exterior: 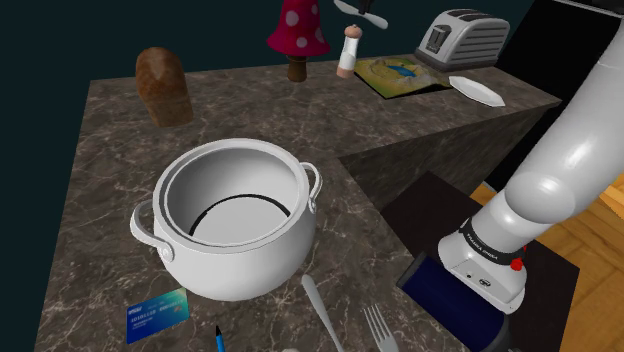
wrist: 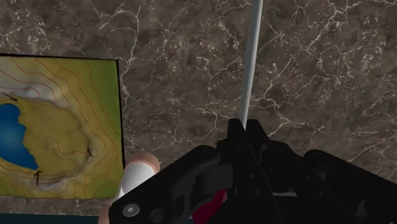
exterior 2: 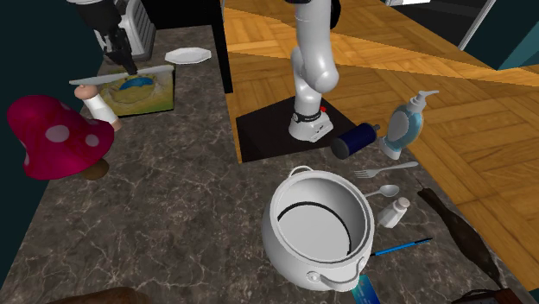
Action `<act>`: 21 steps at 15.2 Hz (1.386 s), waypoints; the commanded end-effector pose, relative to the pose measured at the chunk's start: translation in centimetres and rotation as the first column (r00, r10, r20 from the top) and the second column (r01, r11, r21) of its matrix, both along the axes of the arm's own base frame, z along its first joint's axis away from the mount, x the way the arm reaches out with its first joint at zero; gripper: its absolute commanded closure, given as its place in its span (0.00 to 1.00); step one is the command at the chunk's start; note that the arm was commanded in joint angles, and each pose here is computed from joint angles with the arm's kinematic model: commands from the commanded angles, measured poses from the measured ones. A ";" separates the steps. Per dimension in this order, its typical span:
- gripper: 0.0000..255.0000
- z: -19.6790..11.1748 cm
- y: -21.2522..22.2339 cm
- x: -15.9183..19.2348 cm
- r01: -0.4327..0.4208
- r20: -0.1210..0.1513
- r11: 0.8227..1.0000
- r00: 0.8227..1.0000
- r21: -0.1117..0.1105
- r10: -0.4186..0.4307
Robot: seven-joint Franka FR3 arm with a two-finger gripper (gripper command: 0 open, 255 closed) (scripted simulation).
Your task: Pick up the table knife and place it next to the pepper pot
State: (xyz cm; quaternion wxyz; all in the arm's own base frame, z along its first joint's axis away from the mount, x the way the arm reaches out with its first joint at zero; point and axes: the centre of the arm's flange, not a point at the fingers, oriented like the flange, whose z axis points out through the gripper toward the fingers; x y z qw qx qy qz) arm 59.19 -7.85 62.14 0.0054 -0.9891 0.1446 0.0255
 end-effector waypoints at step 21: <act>1.00 -8.6 -5.9 5.7 0.000 0.000 1.000 1.000 0.000 0.000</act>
